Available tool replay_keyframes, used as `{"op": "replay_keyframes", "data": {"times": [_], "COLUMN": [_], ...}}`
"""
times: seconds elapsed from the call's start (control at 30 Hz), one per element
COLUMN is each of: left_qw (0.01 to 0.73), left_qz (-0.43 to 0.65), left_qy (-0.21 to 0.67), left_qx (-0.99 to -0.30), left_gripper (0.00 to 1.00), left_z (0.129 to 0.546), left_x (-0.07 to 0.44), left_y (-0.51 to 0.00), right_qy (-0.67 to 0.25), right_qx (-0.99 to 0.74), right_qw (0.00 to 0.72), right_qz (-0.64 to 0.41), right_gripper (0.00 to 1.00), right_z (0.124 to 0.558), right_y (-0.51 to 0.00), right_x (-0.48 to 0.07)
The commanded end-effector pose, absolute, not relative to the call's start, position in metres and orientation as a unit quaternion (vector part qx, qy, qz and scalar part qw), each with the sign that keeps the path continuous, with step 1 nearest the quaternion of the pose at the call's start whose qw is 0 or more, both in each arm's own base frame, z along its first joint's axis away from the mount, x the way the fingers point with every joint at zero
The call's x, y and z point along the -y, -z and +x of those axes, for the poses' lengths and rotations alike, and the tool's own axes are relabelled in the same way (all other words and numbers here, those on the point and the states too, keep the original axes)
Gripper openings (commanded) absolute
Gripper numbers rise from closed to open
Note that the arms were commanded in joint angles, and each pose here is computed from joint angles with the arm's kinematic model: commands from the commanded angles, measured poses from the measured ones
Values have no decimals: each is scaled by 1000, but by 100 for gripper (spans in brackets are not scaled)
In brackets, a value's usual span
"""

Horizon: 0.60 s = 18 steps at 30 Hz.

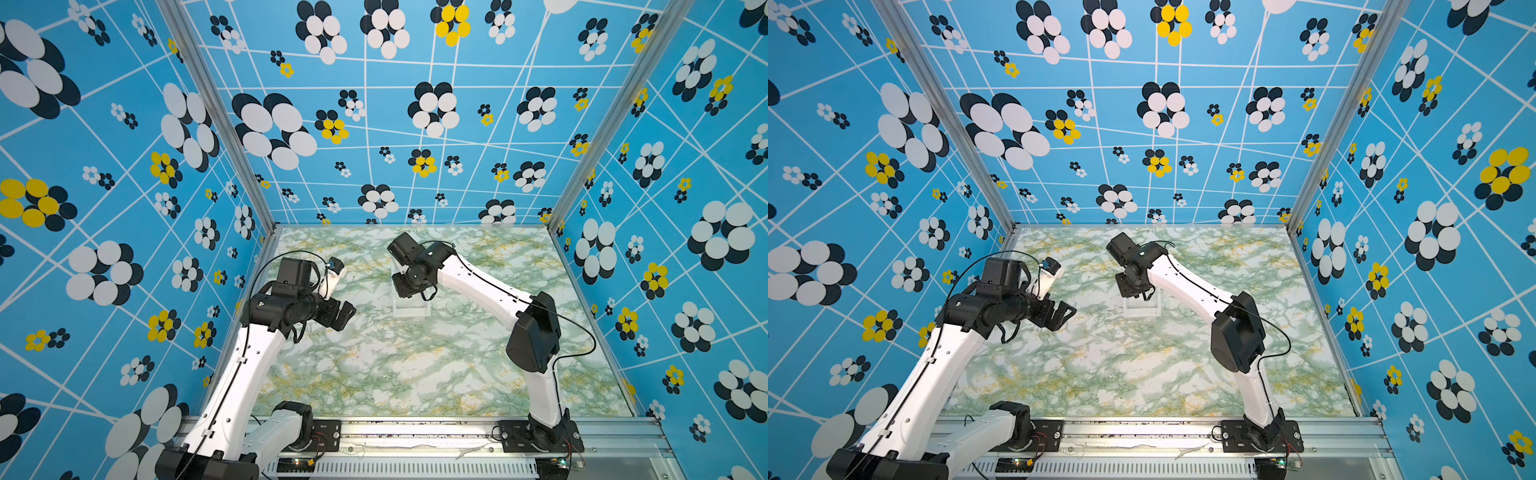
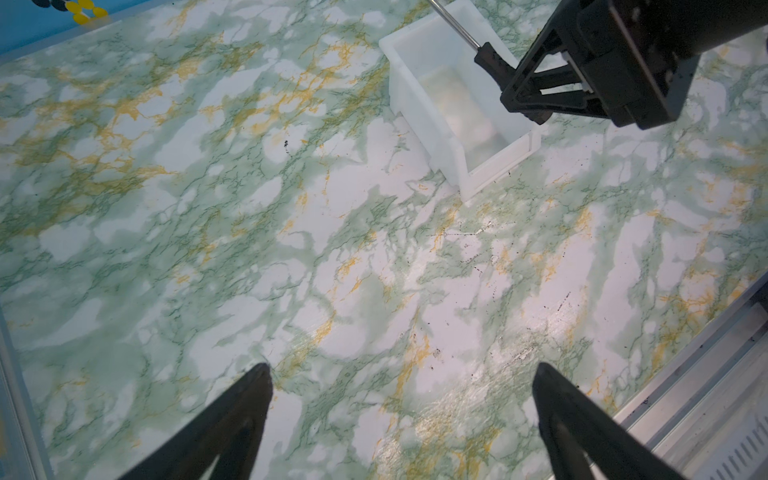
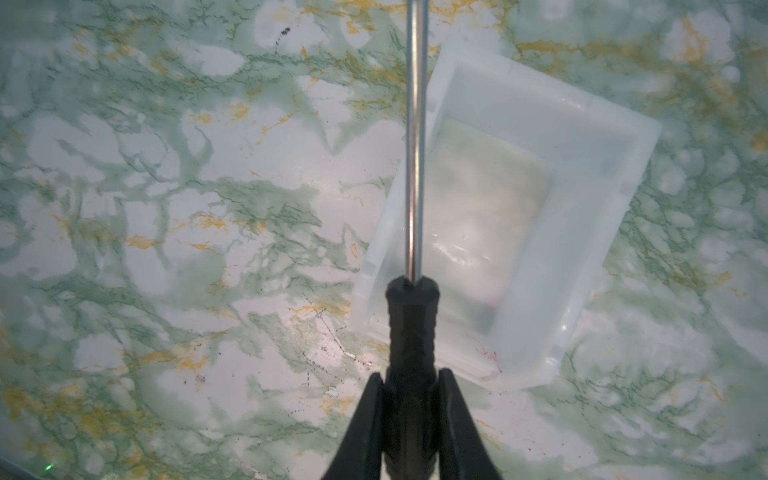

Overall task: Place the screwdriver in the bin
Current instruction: 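Carry the screwdriver with the right gripper over the white bin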

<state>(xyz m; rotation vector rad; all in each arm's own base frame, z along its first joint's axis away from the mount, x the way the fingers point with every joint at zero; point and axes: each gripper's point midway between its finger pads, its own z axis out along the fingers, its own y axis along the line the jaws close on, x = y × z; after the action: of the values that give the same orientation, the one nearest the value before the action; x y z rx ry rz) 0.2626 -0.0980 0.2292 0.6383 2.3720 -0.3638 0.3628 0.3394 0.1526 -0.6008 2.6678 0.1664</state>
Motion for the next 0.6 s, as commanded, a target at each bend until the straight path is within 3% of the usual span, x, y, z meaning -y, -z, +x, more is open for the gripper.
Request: {"op": "replay_keyframes", "data": {"times": [0.0, 0.57], "left_qw": [321, 319], "left_qz": [238, 229], "left_qy": [154, 187], "left_qx": [-903, -901], "left_gripper": [99, 99], "left_z": [256, 257], "left_x": [98, 102], "left_y": [-231, -234], "right_qy": [-51, 0], "right_qx": [-958, -963], "right_qw": [172, 132], "right_qz": [-225, -233], "right_gripper": [12, 13], "right_z": [363, 376], "right_y": [-146, -97], "right_x": [-333, -316]}}
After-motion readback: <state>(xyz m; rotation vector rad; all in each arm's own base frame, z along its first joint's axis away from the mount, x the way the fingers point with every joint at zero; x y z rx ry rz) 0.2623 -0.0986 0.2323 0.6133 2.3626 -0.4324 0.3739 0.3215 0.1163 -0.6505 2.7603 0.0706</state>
